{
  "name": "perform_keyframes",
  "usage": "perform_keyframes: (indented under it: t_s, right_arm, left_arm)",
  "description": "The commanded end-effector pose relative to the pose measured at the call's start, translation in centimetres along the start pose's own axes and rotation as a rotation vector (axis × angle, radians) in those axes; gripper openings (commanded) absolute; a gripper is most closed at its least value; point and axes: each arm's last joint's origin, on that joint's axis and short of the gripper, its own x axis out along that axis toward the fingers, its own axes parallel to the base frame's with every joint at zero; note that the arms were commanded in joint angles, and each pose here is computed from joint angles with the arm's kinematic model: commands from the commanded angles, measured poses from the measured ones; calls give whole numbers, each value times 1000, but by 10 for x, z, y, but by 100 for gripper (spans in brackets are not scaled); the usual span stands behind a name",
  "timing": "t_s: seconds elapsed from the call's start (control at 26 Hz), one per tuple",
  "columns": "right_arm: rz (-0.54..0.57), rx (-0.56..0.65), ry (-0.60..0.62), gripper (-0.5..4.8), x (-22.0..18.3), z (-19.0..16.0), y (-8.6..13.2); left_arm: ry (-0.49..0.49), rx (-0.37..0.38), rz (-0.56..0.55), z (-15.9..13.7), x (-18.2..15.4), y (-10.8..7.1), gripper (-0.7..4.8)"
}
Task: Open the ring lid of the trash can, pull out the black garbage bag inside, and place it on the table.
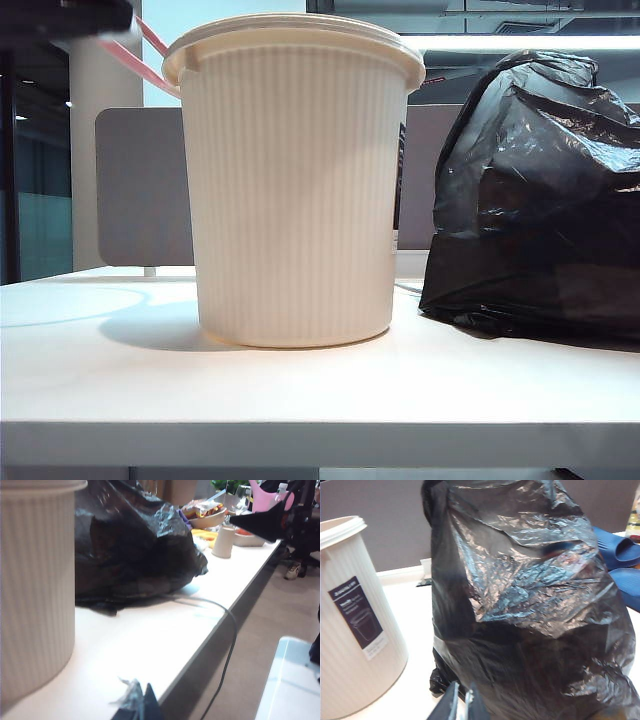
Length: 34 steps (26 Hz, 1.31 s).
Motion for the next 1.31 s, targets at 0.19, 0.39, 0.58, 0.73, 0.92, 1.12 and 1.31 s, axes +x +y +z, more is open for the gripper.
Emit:
perform_keyframes:
  t_s: [0.19,0.39,0.58,0.73,0.92,1.12,1.31]
  right_arm:
    - [-52,6,8,40,4,-8,-5]
    - [-75,5,17,39,6,-12,-7]
    - [-95,-17,25,40,7,-16,-9]
    - [-114,-22,35,40,8,-20,-11]
    - [-167,-18,50,40,11,-28,-15]
    - [-182,-12,84,40,14,-39,-19]
    - [-190,-7,117,40,16,-48,-22]
  left_arm:
    - [-1,0,23,-4,1,1,-6]
    - [12,-1,27,-8,1,1,-6]
    - [25,-2,28,-10,2,2,-6]
    - [26,-2,28,-11,2,2,-6]
    - [47,-4,29,-18,3,2,-6]
    - [63,-7,30,-24,3,3,-6]
    - [69,-8,31,-26,3,3,-6]
